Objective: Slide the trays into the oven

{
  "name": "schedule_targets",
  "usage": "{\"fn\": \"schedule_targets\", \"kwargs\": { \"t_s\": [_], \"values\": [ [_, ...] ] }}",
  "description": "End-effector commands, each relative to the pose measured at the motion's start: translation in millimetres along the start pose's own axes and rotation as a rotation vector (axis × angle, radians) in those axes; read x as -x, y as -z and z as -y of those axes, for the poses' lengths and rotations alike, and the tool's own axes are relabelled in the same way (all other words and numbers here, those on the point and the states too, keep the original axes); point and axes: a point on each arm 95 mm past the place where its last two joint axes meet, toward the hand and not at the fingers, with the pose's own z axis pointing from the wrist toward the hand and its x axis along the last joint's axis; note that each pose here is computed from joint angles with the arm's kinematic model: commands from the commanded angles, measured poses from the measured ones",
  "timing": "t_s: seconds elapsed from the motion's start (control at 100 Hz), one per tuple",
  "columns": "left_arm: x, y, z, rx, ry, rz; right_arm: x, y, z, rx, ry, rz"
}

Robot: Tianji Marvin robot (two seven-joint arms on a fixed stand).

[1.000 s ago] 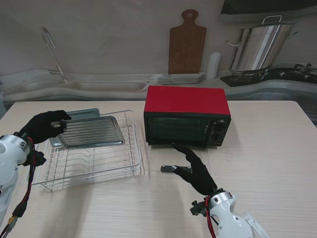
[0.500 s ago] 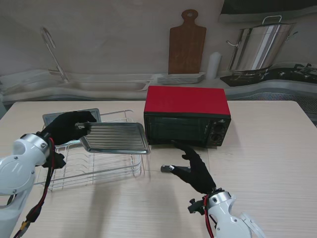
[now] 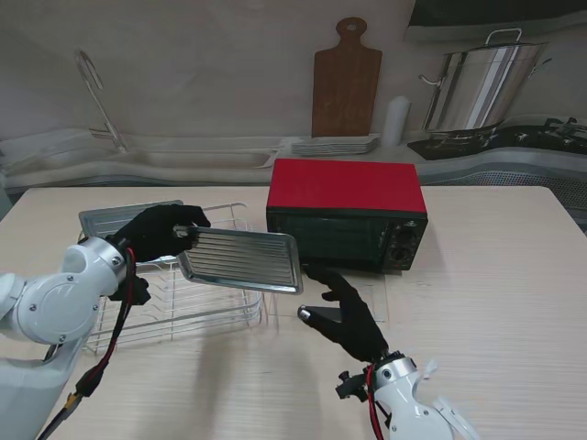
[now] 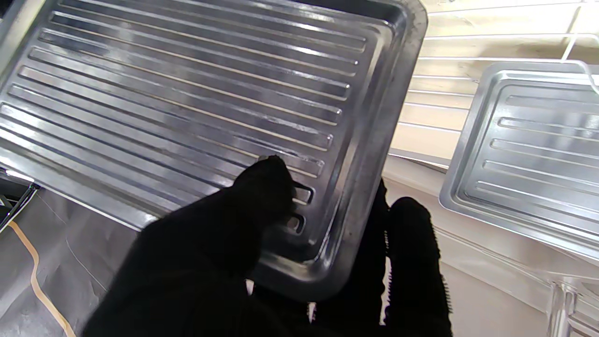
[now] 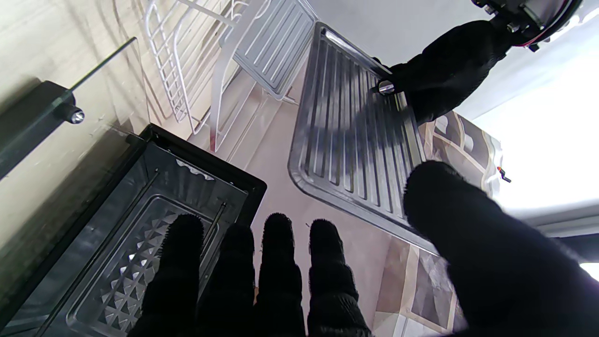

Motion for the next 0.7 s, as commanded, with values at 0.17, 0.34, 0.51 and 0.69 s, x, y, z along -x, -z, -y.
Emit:
{"fn": "schedule_targets", "kwargs": {
  "t_s": [0.17, 0.34, 0.51, 0.69],
  "values": [
    [-10.2, -5.4, -5.9, 0.047, 0.006, -0.037, -6.3, -8.9, 13.8, 0.039, -0.030, -0.011],
    [-16.1, -9.1, -9.9, 0.069, 0.013, -0.062, -9.4, -16.7, 19.6, 0.067, -0.055, -0.012],
    [-22.2, -11.2, -13.1, 0.087, 0.014, -0.085, -12.4, -22.9, 23.2, 0.086, -0.076, -0.013],
    [-27.2, -11.6, -15.0, 0.102, 0.006, -0.105, -15.7, -25.1, 25.4, 0.087, -0.151, -0.026]
  ]
}}
